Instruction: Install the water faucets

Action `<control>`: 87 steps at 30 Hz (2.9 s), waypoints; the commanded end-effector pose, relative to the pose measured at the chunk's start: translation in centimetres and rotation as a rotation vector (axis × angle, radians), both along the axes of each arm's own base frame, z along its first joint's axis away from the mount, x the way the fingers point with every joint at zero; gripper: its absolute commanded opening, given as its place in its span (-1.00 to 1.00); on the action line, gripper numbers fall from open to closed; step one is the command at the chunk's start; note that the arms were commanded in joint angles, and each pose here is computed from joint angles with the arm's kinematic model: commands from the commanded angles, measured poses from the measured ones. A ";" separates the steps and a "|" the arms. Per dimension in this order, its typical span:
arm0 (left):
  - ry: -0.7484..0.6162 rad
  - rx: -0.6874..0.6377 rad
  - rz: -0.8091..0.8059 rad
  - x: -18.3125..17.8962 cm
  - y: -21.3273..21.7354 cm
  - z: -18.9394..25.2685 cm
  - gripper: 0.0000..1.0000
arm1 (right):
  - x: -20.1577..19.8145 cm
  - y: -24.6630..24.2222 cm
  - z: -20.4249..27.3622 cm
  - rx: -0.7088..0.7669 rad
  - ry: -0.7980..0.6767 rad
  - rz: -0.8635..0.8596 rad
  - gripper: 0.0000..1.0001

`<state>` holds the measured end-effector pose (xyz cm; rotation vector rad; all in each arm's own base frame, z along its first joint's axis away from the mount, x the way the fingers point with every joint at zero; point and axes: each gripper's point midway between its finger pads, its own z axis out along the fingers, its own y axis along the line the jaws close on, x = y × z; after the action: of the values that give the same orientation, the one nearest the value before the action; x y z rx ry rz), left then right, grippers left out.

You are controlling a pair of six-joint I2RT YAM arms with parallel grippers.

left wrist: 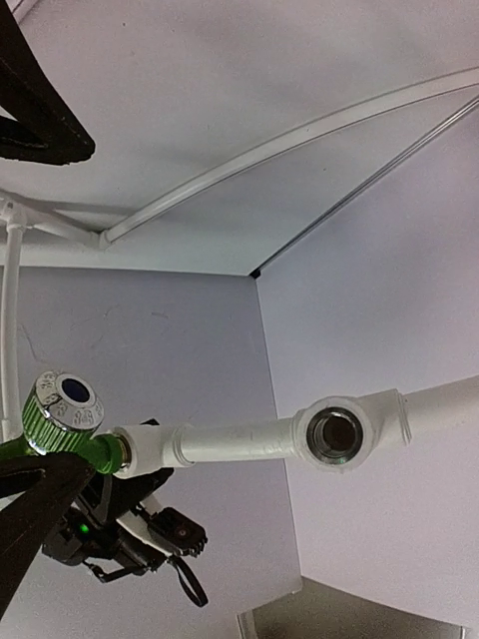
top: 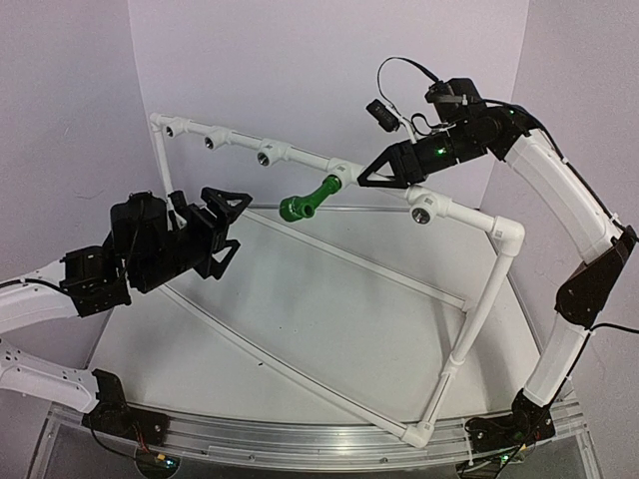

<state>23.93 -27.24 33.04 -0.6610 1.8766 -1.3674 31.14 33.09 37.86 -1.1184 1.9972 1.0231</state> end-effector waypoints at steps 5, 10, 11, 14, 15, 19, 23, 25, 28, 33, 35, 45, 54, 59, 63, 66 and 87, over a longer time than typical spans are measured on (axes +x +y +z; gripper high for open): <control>-0.173 -0.349 -0.115 -0.4 -1.6 5.1 0.99 | -0.9 -0.5 -3.3 -0.087 0.078 0.012 0.09; -0.192 -0.406 -0.170 -0.3 -3.2 5.4 0.99 | -1.0 -0.5 -3.2 -0.087 0.078 0.010 0.09; -0.195 -0.423 -0.180 -0.3 -3.4 5.6 0.99 | -1.0 -0.5 -3.2 -0.088 0.079 0.009 0.09; -0.177 -0.461 -0.204 -0.4 -4.0 5.4 0.99 | -0.9 -0.6 -3.2 -0.087 0.080 0.006 0.09; -0.166 -0.473 -0.210 -0.4 -4.2 5.3 0.99 | -0.9 -0.6 -3.2 -0.087 0.078 0.005 0.09; -0.138 -0.483 -0.255 -0.5 -5.3 5.3 0.99 | -0.9 -0.6 -3.1 -0.092 0.070 0.002 0.13; -0.108 -0.502 -0.284 -0.6 -6.1 5.0 0.99 | -0.8 -0.7 -3.1 -0.095 0.066 -0.001 0.17; -0.094 -0.516 -0.291 -0.6 -6.3 4.9 0.99 | -0.8 -0.7 -3.1 -0.097 0.065 -0.002 0.19; -0.087 -0.529 -0.311 -0.7 -6.8 5.0 0.99 | -0.7 -0.8 -3.2 -0.102 0.060 -0.005 0.23; -0.104 -0.535 -0.371 -1.0 -8.1 6.1 0.99 | -0.7 -0.8 -3.3 -0.105 0.060 -0.004 0.30; -0.101 -0.538 -0.390 -1.1 -8.5 6.1 0.99 | -0.8 -0.8 -3.3 -0.106 0.061 -0.004 0.34; -0.171 -0.482 -0.444 -1.6 -9.7 8.3 0.84 | -1.7 -1.3 -3.9 -0.130 0.067 0.012 0.47; -0.195 -0.461 -0.465 -1.7 -10.3 9.1 0.62 | -2.2 -1.3 -4.4 -0.147 0.063 0.024 0.37; -0.203 -0.426 -0.447 -1.6 -10.0 9.3 0.44 | -2.2 -1.2 -4.5 -0.146 0.064 0.026 0.30; -0.219 -0.389 -0.439 -1.6 -9.8 9.6 0.29 | -2.1 -1.1 -4.6 -0.147 0.066 0.026 0.28; -0.227 -0.378 -0.439 -1.6 -9.8 9.7 0.19 | -2.1 -1.1 -4.6 -0.147 0.067 0.027 0.26; -0.324 -0.111 -0.436 -1.2 -10.1 9.9 -0.24 | -2.3 -1.0 -5.0 -0.149 0.084 0.033 0.06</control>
<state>23.93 -37.33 38.92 -0.2106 1.8307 -1.7426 31.27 32.82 37.27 -1.1470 1.9634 0.9603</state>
